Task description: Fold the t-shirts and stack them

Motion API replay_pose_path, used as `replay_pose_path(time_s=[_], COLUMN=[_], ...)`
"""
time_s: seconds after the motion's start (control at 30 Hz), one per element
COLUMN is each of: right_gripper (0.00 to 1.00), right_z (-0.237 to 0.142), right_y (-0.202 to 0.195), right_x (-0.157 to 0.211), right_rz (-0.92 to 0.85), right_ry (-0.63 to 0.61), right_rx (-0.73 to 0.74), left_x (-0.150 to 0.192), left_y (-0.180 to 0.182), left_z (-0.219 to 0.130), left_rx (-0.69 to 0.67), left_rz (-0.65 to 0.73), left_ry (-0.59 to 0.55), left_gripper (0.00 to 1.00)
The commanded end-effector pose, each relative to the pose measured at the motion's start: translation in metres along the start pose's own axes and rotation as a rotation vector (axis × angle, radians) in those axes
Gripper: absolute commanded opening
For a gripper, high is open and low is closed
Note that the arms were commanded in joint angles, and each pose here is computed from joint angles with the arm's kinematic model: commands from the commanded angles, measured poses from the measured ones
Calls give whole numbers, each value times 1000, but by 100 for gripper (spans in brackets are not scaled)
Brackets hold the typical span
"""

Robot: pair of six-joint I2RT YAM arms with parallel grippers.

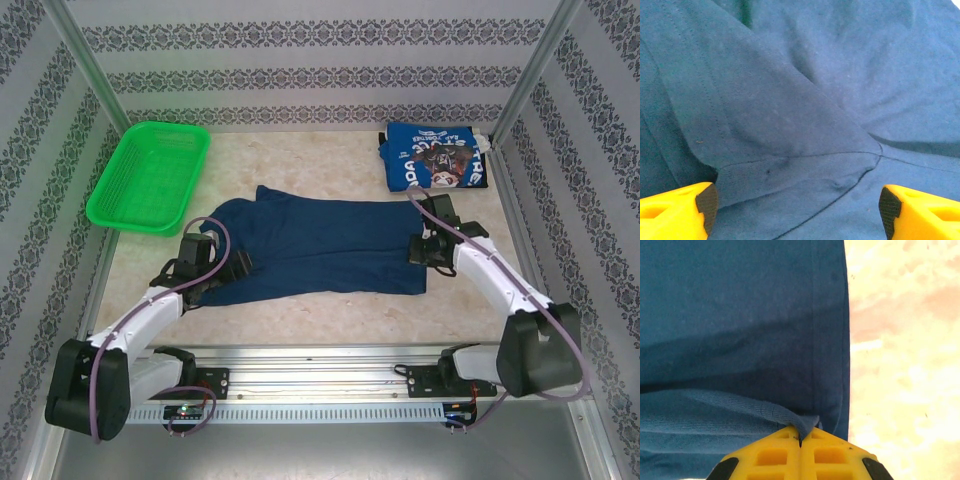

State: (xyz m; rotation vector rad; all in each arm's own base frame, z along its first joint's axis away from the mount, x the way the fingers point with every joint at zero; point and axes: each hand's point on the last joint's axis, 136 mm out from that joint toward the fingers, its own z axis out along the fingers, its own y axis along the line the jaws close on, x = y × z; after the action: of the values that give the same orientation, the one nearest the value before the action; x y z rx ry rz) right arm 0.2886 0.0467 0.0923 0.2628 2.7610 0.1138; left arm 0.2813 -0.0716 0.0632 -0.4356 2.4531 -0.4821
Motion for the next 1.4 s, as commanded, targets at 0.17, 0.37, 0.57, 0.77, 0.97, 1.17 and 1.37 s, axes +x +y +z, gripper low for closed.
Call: replay_pose_path(time_s=[0.17,0.37,0.57,0.77,0.97,1.17,1.37], right_gripper=[0,1,7,22,52,80,91], right_z=[18,31,55,62,10,-21,-23], right_y=[0,-15,-19,-28,-28,33,75], right_x=[-31,-43,-45,-58,-84,-46,17], right_rz=[-50,-53,-70,-61,-42,-123,-198], right_ry=[32,44,95,82,-116,-189,-135], right_rx=[0,77,111,177,207,-80,-287], left_x=[-7,-11,-13,-22,-40,-38,-24], left_y=[10,10,11,-1,0,9,7], left_z=[7,9,11,1,-26,-33,-27], left_rx=[-24,-22,-16,21,-48,-123,-113], left_rz=[-1,-1,-8,9,57,78,82], left_ry=[-30,-32,-32,-36,-78,-22,73], left_gripper=[85,86,86,85,88,88,76])
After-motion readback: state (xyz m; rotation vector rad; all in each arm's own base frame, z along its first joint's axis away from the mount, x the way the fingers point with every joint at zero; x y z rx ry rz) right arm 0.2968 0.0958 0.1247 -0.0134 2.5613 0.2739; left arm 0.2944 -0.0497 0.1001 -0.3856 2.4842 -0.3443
